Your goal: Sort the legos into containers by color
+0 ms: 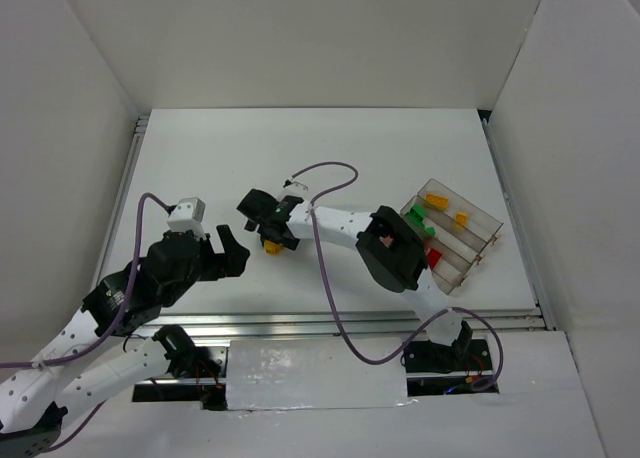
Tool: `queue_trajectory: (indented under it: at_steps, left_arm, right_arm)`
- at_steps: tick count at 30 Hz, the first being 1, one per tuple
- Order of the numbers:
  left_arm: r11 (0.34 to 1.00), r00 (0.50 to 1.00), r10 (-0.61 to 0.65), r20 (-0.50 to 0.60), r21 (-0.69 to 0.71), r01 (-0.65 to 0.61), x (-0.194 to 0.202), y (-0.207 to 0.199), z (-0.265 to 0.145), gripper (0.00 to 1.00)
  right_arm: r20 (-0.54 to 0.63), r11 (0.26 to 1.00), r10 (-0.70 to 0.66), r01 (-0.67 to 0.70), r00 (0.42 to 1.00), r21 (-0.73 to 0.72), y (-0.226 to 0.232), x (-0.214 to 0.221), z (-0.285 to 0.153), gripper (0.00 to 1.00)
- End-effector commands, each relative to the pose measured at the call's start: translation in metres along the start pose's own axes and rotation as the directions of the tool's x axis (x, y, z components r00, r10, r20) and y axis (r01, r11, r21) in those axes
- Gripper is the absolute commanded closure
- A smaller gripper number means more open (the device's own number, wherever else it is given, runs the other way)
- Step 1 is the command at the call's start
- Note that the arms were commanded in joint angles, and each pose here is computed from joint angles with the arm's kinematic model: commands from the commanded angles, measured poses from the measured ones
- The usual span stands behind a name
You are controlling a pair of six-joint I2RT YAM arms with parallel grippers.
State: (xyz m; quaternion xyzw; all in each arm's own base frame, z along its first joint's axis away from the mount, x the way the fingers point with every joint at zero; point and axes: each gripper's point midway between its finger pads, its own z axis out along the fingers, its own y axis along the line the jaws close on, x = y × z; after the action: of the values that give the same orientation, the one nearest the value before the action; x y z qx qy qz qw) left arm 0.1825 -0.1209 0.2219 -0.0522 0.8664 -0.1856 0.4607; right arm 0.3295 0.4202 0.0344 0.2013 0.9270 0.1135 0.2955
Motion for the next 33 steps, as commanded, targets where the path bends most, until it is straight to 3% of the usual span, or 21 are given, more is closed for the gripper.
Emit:
queue_trajectory:
  at_steps: [1, 3, 7, 14, 18, 27, 33]
  left_arm:
    - [0.999, 0.999, -0.010, 0.037, 0.034, 0.009, -0.009, -0.007, -0.001, 0.00]
    - [0.999, 0.999, -0.013, 0.043, 0.038, 0.012, -0.010, -0.006, -0.002, 0.01]
    - [0.999, 0.999, -0.018, 0.047, 0.037, 0.016, -0.010, -0.005, -0.004, 0.00]
    - [0.999, 0.998, -0.023, 0.056, 0.047, 0.020, -0.011, -0.006, -0.005, 0.00]
    - [0.999, 0.998, -0.022, 0.052, 0.043, 0.019, -0.011, -0.006, -0.004, 0.00]
    - [0.996, 1.000, -0.016, -0.013, 0.089, 0.017, 0.010, -0.016, 0.012, 0.01]
    - [0.947, 0.992, 0.059, -0.110, 0.320, -0.021, 0.041, -0.055, 0.021, 0.01]
  right_arm:
    - [-0.007, 0.999, 0.021, -0.021, 1.000, 0.039, -0.010, 0.003, 0.009, 0.02]
    - [-0.016, 0.999, 0.020, -0.019, 1.000, 0.048, -0.020, 0.006, 0.008, 0.08]
    - [-0.028, 0.999, 0.006, -0.004, 1.000, 0.053, -0.041, 0.010, 0.004, 0.41]
    - [0.000, 0.998, -0.060, 0.060, 0.998, 0.016, -0.062, -0.002, -0.018, 0.59]
    - [0.022, 0.993, -0.097, 0.099, 0.995, -0.061, -0.059, -0.009, -0.031, 0.83]
    - [0.078, 0.953, -0.244, 0.254, 0.967, -0.167, -0.075, -0.015, -0.052, 0.84]
    - [0.167, 0.919, -0.259, 0.296, 0.951, -0.260, -0.073, -0.039, -0.088, 0.85]
